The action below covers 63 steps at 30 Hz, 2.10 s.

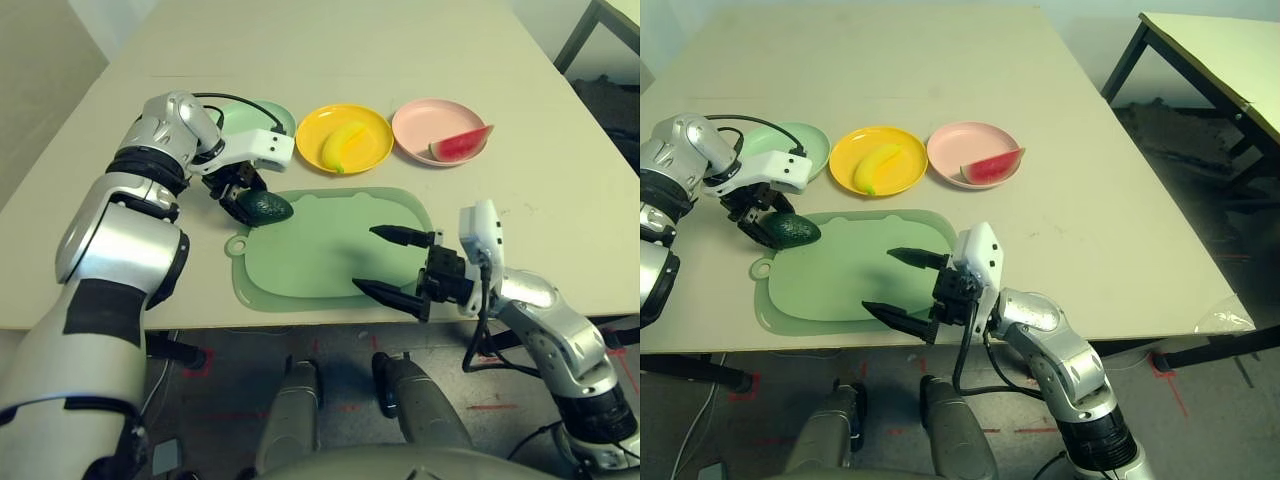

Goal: Place the fruits into color-matched plates.

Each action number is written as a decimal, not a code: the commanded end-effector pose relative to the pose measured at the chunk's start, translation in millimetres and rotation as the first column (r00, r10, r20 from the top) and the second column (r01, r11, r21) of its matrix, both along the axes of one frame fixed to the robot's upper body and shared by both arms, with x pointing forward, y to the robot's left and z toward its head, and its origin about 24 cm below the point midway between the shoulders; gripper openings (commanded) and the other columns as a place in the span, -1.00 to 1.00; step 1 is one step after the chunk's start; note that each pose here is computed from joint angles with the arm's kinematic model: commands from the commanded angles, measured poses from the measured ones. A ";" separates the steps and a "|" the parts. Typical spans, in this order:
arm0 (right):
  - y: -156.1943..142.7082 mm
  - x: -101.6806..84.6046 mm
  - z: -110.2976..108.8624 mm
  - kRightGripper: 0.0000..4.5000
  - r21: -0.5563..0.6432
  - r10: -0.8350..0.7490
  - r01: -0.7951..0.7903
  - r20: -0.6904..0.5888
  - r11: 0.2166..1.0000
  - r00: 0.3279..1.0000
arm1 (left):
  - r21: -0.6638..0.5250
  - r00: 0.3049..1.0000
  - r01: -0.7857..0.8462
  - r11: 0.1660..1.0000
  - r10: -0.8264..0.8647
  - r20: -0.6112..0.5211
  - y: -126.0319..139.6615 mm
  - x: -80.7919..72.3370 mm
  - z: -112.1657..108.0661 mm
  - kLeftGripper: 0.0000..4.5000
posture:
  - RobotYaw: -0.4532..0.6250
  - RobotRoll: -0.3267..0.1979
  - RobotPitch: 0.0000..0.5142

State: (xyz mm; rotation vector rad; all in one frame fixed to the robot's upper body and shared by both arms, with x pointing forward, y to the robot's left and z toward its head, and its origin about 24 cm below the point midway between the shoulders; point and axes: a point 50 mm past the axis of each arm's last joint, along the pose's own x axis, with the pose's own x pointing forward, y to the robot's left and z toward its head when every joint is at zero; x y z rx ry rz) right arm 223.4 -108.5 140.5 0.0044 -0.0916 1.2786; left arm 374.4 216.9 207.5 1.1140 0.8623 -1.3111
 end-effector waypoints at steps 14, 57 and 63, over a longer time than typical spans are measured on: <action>-3.9 1.8 -0.3 1.00 0.021 -0.018 0.018 -0.010 1.000 1.000 | -0.175 0.992 -0.073 0.982 0.089 0.086 5.5 1.0 39.4 0.40 | -0.67 0.25 -0.18; -25.4 11.5 2.1 1.00 0.005 -0.259 0.259 0.024 0.966 0.966 | -0.255 0.590 -0.378 0.890 0.444 0.674 48.6 27.2 6.7 0.99 | -0.64 0.25 -0.15; -22.3 21.2 4.0 1.00 0.012 -0.234 0.234 0.038 0.972 0.971 | -0.291 0.557 -0.326 0.899 0.432 0.710 46.5 27.6 39.6 0.99 | -0.58 0.25 -0.20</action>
